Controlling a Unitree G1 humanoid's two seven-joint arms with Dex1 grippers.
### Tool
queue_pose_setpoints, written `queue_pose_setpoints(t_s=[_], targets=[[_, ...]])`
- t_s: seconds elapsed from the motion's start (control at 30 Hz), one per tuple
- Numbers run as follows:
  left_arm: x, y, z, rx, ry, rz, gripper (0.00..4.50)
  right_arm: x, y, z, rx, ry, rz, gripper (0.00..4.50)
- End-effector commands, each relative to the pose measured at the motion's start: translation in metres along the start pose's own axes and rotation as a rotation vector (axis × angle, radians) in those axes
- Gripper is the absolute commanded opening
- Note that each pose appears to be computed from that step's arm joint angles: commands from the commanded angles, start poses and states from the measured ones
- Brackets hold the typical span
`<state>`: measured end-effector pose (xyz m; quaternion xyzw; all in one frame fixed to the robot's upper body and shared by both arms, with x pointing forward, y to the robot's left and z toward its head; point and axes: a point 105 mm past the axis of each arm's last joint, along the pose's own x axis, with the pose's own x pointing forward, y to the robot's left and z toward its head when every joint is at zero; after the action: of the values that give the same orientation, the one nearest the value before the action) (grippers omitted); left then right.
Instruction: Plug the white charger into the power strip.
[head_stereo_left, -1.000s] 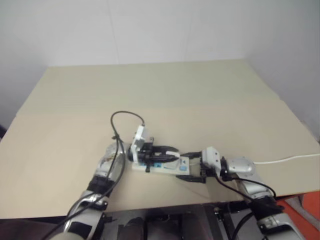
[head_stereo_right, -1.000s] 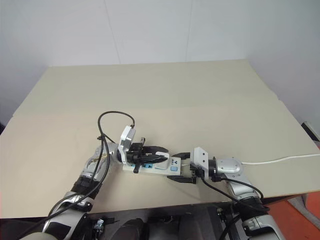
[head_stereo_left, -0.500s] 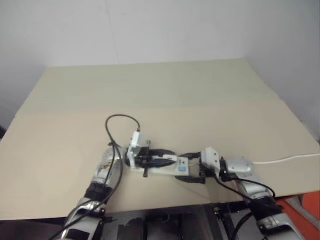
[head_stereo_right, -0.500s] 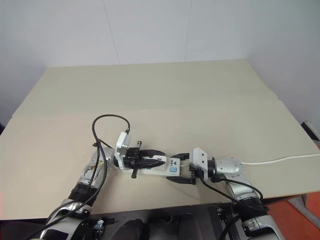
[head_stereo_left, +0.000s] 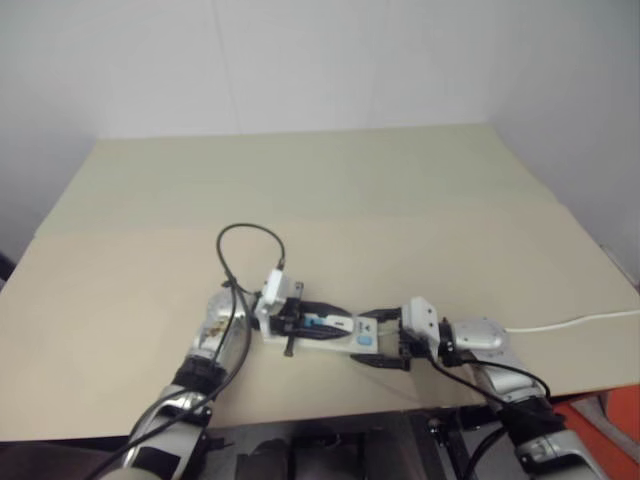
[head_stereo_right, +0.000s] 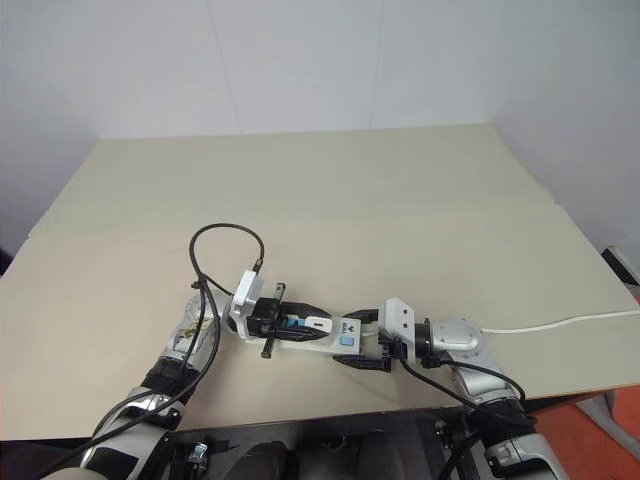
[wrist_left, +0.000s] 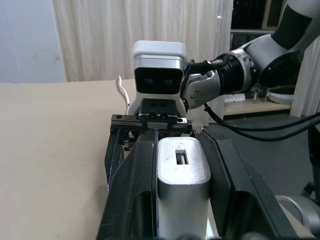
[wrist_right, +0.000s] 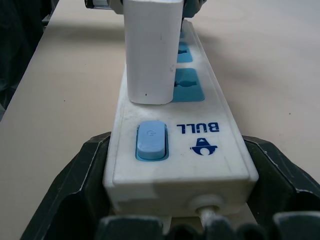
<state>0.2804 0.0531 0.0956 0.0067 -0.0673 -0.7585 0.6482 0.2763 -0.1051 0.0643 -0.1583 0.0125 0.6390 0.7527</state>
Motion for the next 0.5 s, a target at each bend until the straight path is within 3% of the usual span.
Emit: queue_pose_setpoints(t_s=[0.03,0.3,0.5], targets=[[-0.0269,-0.0126,-0.0458,-0.176,0.166,0.07,1.01,-0.0026,0.0056,-0.0045,-0.006,0.041,0.024,3.43],[-0.0298,-0.0152,-0.0508,-0.212,0.161,0.09,1.01,-0.0018,0.005,-0.0038,-0.003,0.041,0.027,3.43],[-0.0285,-0.014,-0.0431,-0.156,0.118,0.098,2.84,-0.0014,0.005,-0.0034,0.002,0.041,0.029,3.43]])
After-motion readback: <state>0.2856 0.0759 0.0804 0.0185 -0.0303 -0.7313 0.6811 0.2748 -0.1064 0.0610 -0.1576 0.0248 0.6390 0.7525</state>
